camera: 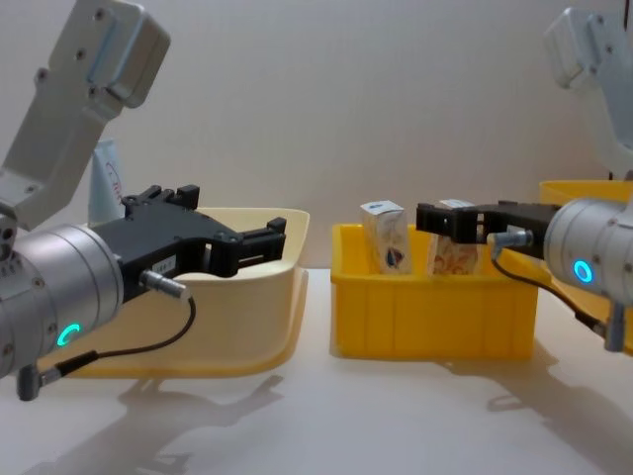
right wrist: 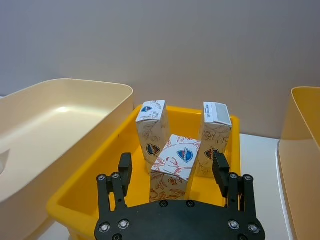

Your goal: Bimanual collaborative sorting of washing and personal care products

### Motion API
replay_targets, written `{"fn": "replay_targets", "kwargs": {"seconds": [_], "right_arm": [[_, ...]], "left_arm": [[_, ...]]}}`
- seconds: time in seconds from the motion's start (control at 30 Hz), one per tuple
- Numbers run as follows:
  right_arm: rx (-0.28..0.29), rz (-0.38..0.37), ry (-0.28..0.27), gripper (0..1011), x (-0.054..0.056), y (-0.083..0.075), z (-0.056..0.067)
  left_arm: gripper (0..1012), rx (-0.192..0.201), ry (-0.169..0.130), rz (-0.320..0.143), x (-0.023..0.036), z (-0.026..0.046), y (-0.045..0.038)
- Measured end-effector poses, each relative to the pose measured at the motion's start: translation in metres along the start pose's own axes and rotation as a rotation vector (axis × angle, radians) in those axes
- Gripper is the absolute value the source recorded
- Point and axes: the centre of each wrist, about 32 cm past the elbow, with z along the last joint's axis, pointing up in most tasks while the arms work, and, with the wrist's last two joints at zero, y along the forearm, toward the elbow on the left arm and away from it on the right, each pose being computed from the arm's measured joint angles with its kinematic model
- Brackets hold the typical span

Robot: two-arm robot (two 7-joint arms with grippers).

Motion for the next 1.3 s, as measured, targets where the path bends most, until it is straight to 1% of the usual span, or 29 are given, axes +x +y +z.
{"fn": "replay_targets", "kwargs": {"seconds": [0.27, 0.5, 0.8, 1.03, 1.13, 1.3], "right_arm": [[-0.022, -0.035, 0.003, 1001, -0.01, 0.006, -0.006], [-0.036, -0.045, 0.004, 1001, -0.016, 0.012, -0.009], [-0.041, -0.054, 0.003, 1001, -0.024, 0.02, -0.011], [-0.038, -0.066, 0.001, 1001, -0.028, 0.023, -0.012], [-0.037, -0.068, 0.001, 959, -0.029, 0.024, -0.012], [-0.037, -0.072, -0.001, 837, -0.03, 0.025, -0.012]], "left_arm": [[1003, 0.0, 0.0, 0.0, 0.0, 0.0, 0.0], [1003, 0.0, 0.0, 0.0, 0.0, 0.0, 0.0], [1004, 0.0, 0.0, 0.0, 0.0, 0.0, 0.0], [1003, 0.0, 0.0, 0.0, 0.0, 0.0, 0.0], [1004, 0.0, 0.0, 0.0, 0.0, 0.0, 0.0], [1003, 0.0, 0.0, 0.0, 0.0, 0.0, 0.0]]}}
